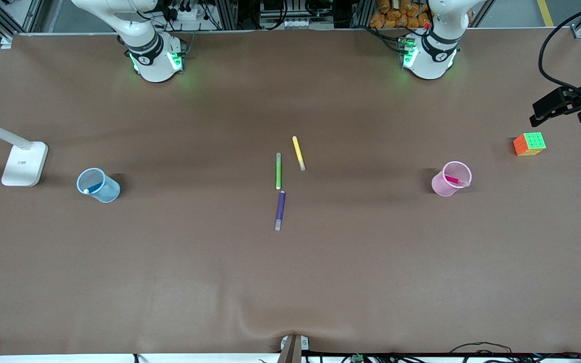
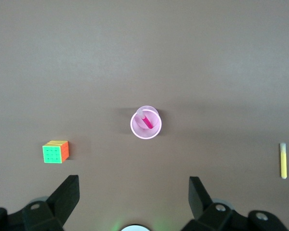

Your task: Place pink and blue markers in matching cups

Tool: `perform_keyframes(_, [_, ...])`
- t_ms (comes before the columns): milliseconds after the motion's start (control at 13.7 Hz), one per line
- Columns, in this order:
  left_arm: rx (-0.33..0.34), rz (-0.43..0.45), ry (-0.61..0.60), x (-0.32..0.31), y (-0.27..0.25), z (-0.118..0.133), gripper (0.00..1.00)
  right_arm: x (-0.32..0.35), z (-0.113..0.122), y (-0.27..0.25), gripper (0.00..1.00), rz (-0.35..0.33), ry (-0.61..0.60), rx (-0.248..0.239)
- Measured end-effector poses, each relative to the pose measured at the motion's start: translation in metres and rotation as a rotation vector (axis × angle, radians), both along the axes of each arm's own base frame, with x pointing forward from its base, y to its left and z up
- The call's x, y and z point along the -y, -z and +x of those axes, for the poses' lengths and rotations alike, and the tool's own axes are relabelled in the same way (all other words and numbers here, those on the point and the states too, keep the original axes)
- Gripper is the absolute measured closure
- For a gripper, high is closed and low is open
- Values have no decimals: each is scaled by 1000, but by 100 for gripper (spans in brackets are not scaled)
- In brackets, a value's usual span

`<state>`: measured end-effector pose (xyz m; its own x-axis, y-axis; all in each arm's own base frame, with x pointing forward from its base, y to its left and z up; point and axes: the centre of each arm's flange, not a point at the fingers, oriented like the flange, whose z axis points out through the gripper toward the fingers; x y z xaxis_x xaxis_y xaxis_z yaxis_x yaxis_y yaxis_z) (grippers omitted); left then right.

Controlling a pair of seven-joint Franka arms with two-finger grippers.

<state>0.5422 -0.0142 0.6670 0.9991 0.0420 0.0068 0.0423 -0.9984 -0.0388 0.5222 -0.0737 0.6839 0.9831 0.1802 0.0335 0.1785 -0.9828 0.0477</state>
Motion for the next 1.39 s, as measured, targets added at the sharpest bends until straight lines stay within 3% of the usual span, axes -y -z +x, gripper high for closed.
perform_keyframes(803, [-65,1,89,31,12,-38,0,-14,1,3,0,12,-24,-23])
perform_keyframes(1387, [-25,-5,59,19,19,-66,0,-17,7,13,0,56,-27,-42])
